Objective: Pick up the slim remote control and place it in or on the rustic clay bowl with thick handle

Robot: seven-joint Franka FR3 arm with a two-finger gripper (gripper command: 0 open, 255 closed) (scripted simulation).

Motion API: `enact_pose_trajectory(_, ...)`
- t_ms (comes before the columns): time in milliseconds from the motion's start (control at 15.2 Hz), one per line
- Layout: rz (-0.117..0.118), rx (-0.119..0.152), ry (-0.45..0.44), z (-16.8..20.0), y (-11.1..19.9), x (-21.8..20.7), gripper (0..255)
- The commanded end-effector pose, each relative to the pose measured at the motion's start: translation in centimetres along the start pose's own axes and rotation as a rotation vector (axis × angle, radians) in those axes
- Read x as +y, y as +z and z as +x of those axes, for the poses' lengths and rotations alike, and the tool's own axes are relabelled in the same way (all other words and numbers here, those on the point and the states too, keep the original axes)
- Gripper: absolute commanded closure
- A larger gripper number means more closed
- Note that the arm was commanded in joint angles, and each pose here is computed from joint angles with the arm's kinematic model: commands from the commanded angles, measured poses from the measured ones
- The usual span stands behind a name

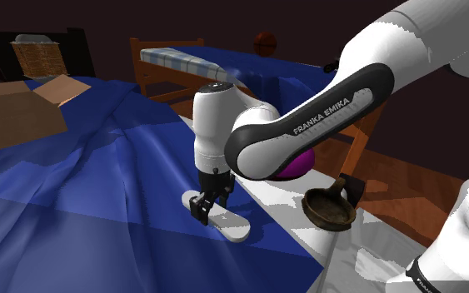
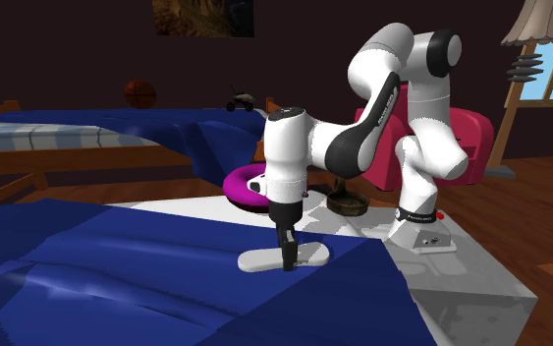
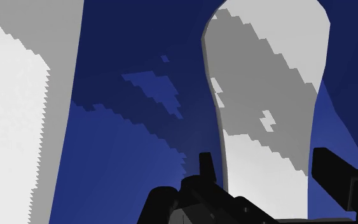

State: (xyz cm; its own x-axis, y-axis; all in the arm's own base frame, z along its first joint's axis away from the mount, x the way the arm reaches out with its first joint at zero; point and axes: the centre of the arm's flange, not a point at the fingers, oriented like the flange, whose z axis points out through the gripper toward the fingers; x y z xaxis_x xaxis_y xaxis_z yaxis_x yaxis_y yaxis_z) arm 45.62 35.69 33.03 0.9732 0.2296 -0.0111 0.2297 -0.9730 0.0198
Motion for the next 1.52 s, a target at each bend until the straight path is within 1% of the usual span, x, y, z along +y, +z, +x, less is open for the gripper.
enact_pose_trajectory(0,0.0,0.0,0.0,0.0,0.0,0.0,255)
enact_pose_trajectory(66,0.0,0.0,0.0,0.0,0.0,0.0,255)
enact_pose_trajectory(1452,0.0,0.0,0.0,-0.1,-11.1,0.2,255)
